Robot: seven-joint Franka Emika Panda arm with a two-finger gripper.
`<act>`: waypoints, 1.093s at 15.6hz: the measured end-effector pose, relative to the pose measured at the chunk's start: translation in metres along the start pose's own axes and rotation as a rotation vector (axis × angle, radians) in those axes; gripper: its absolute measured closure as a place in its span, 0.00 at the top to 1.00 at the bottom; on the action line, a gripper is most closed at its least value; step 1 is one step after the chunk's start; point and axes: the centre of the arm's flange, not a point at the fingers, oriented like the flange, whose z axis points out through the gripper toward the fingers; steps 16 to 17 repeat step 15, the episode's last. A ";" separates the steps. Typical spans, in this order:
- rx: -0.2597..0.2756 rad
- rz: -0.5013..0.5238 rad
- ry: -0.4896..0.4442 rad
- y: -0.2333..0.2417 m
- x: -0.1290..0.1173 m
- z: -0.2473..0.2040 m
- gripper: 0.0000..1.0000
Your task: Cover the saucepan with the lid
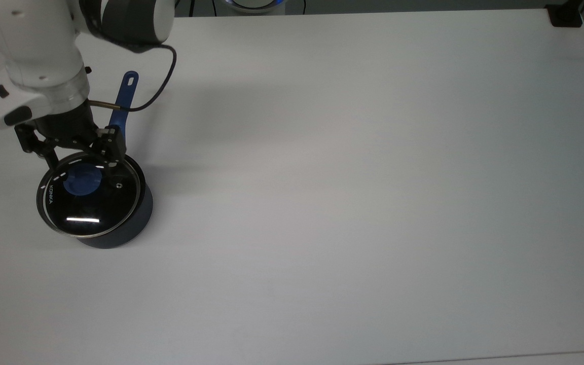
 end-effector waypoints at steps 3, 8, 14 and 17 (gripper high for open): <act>0.016 0.047 0.010 -0.034 0.005 -0.029 1.00; 0.002 0.086 -0.140 -0.137 -0.020 -0.091 1.00; 0.020 0.063 -0.177 -0.182 -0.092 -0.142 1.00; 0.021 0.064 -0.186 -0.181 -0.099 -0.146 1.00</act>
